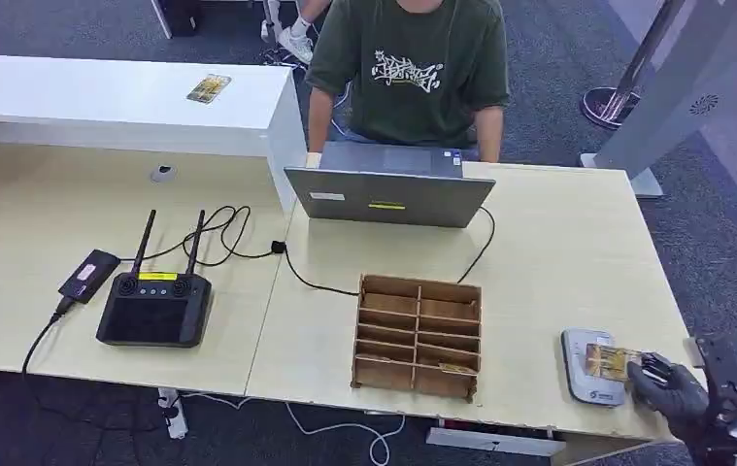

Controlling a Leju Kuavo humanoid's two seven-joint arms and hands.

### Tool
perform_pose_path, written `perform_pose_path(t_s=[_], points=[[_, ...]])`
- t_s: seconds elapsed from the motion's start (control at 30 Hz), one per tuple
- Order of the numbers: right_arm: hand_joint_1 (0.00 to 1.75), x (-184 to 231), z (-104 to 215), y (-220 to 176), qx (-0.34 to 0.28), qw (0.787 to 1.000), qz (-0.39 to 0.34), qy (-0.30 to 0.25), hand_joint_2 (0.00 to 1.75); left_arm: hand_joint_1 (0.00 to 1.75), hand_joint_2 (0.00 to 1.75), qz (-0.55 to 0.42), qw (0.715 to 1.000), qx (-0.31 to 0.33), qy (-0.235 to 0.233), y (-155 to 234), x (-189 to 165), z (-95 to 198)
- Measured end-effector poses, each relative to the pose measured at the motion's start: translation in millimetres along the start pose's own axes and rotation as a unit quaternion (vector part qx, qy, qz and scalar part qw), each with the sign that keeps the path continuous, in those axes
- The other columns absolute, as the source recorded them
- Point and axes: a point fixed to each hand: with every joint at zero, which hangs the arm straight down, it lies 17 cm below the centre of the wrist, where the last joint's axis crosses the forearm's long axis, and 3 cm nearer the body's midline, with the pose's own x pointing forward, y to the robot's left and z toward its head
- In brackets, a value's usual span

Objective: Pass the card to the sensor for recognition and then transmit it.

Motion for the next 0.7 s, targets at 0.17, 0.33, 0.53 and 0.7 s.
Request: perform_pose_path(t_s=[0.17,0.33,0.53,0.7], points=[[1.75,3,-6,-3,0.021,0.999,0.03,0.019,1.75,0.0,0.0,-0.001,1.0,-0.001,0.002,0,0,0],[1.75,7,-8,-15,0.048,0.993,0.093,0.056,1.75,0.0,0.0,-0.002,1.0,-0.004,0.004,-1,0,0],[1.75,12,0,-48,0.062,0.974,0.189,0.108,1.75,0.0,0.0,-0.003,1.0,-0.005,0.008,-1,0,0],[1.75,14,9,-70,0.058,0.963,0.232,0.128,1.75,0.0,0.0,-0.003,1.0,-0.005,0.009,-1,-1,0]])
